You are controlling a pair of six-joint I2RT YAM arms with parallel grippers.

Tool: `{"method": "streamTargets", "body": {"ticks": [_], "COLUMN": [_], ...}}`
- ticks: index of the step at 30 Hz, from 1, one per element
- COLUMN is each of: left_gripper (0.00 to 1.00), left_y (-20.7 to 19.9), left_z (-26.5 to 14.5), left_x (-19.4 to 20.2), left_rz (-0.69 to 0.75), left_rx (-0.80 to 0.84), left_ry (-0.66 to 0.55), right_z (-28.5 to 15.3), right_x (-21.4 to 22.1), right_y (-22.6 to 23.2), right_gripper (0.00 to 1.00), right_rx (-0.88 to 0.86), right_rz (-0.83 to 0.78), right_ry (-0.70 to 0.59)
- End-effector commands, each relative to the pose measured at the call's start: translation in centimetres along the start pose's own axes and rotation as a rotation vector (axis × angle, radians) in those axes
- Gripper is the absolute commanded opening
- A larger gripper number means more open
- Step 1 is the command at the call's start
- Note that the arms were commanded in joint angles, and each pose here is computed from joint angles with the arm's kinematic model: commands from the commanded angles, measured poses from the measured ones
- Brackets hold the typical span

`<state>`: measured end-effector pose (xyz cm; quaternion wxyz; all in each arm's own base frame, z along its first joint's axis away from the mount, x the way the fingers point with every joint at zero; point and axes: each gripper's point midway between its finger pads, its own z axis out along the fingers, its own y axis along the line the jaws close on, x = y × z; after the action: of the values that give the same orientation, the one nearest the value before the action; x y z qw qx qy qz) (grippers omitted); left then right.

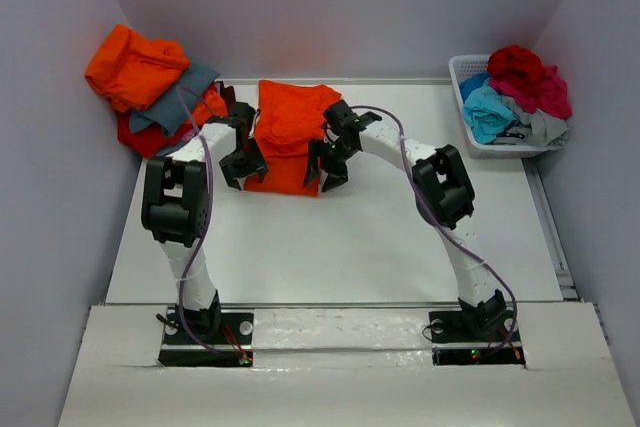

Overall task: Fold and stack the t-shirts
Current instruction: Fold the tshirt

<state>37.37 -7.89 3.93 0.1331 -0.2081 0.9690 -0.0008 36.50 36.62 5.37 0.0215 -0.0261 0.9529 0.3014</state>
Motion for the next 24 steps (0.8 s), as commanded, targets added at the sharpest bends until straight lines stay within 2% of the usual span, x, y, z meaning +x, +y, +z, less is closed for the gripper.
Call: {"method": "streamTargets", "body": {"ticks": [1, 6, 13, 17, 24], "left_gripper": [0.7, 0.71, 0.71, 0.71, 0.71], "left_y": [0.0, 1.0, 0.8, 0.0, -1.0], "left_z": [-2.3, -1.4, 0.9, 2.2, 3.2], "left_x": [-3.0, -3.9, -3.0, -1.9, -1.5], "left_rz": [-0.02, -0.04, -0.026, -0.029, -0.02], "left_rx": [0.034, 0.015, 0.046, 0.126, 0.198], "left_ry": [-0.083, -0.079, -0.008, 0.066, 0.104], "right_z": [-0.8, -0.8, -0.7, -0.6, 0.4], "right_x": [-0.7, -0.5, -0.3, -0.2, 0.5], "right_y": [2.5, 2.3, 2.1, 2.0, 1.7], "right_gripper": [0.66, 0.66, 0.66, 0.66, 0.66], "right_rx": [-0.081, -0.075, -0.069, -0.073, -0.092], "right_rz": [-0.019, -0.016, -0.01, -0.004, 0.03], "right_ry": [-0.029, -0.026, -0.021, -0.015, 0.014]}}
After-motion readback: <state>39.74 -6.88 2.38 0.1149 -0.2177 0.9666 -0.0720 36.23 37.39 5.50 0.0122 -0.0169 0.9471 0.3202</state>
